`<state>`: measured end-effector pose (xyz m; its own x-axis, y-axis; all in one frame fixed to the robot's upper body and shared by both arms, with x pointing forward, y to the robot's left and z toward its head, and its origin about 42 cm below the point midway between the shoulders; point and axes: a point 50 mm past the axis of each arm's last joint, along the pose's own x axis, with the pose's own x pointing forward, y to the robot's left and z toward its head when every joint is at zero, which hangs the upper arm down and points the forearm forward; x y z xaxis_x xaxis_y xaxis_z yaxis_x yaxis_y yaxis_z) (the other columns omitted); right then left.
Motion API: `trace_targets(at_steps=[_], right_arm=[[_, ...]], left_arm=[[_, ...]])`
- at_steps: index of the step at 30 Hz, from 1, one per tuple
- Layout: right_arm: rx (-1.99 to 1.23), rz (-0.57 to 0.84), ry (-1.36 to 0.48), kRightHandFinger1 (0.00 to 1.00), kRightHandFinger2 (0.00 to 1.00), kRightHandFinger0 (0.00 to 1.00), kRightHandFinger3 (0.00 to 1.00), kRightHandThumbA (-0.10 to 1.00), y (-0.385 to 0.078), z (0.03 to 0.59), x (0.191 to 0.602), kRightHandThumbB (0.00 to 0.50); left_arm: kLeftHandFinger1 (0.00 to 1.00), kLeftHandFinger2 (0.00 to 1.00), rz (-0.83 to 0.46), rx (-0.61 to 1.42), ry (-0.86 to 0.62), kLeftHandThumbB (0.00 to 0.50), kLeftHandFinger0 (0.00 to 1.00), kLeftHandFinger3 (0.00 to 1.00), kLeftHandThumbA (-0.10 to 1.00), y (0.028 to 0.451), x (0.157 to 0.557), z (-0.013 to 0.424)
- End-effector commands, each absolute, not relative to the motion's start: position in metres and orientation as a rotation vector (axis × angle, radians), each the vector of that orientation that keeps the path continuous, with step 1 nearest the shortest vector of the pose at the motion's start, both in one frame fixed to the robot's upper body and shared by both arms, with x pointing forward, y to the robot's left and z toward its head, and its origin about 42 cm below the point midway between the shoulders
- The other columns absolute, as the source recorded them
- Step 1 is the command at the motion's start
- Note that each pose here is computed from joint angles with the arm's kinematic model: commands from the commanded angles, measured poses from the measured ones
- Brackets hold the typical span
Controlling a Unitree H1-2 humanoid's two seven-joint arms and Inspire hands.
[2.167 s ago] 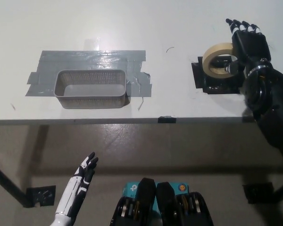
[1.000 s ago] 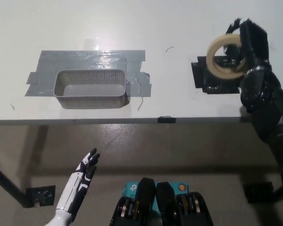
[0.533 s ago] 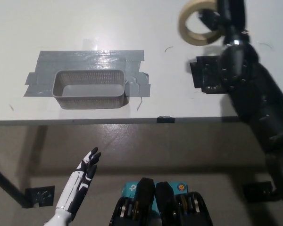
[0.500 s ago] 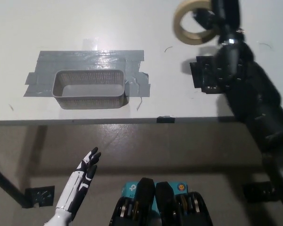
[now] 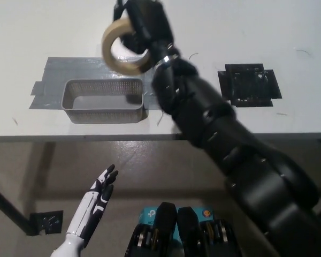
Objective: The robot picks the tape placed on the black area with right hand and places it in the small grey container.
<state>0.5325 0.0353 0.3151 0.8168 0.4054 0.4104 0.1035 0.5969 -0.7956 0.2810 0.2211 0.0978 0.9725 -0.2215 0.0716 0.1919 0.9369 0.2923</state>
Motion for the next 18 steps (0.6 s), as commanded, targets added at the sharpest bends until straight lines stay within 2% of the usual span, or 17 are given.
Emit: trace_targets(at_steps=[1, 3, 7, 8, 10, 11, 13, 18], right_arm=[[-0.970, 0.188, -0.674, 0.00, 0.19, 0.00, 0.19, 0.27, 0.062, 0.354, 0.529, 0.128], [-0.950, 0.211, -0.655, 0.00, 0.20, 0.00, 0.18, 0.24, 0.071, 0.349, 0.524, 0.129], [-0.969, 0.237, -0.648, 0.00, 0.26, 0.00, 0.25, 0.24, 0.086, 0.341, 0.515, 0.125], [-0.984, 0.245, -0.659, 0.00, 0.29, 0.00, 0.27, 0.22, 0.090, 0.338, 0.512, 0.126], [-0.985, 0.256, -0.659, 0.01, 0.35, 0.00, 0.32, 0.24, 0.091, 0.334, 0.510, 0.108], [-0.987, 0.257, -0.651, 0.01, 0.36, 0.00, 0.34, 0.26, 0.091, 0.333, 0.510, 0.104], [-0.980, 0.265, -0.629, 0.01, 0.36, 0.00, 0.36, 0.27, 0.090, 0.329, 0.511, 0.084], [-1.001, 0.248, -0.624, 0.01, 0.38, 0.00, 0.41, 0.25, 0.089, 0.328, 0.511, 0.079]], left_arm=[[1.00, 1.00, -0.243, 0.306, -0.139, 0.208, 1.00, 1.00, 1.00, 0.217, 0.285, 0.108], [1.00, 1.00, -0.249, 0.305, -0.141, 0.210, 1.00, 1.00, 1.00, 0.215, 0.285, 0.110], [1.00, 1.00, -0.263, 0.323, -0.139, 0.239, 1.00, 1.00, 1.00, 0.213, 0.284, 0.113], [1.00, 1.00, -0.274, 0.334, -0.138, 0.233, 1.00, 1.00, 1.00, 0.213, 0.283, 0.114], [1.00, 1.00, -0.288, 0.340, -0.137, 0.224, 1.00, 1.00, 1.00, 0.211, 0.281, 0.114], [1.00, 1.00, -0.292, 0.344, -0.138, 0.228, 1.00, 1.00, 1.00, 0.210, 0.281, 0.115], [1.00, 1.00, -0.307, 0.361, -0.153, 0.194, 1.00, 1.00, 1.00, 0.209, 0.280, 0.115], [1.00, 1.00, -0.312, 0.372, -0.168, 0.202, 1.00, 1.00, 1.00, 0.208, 0.281, 0.116]])
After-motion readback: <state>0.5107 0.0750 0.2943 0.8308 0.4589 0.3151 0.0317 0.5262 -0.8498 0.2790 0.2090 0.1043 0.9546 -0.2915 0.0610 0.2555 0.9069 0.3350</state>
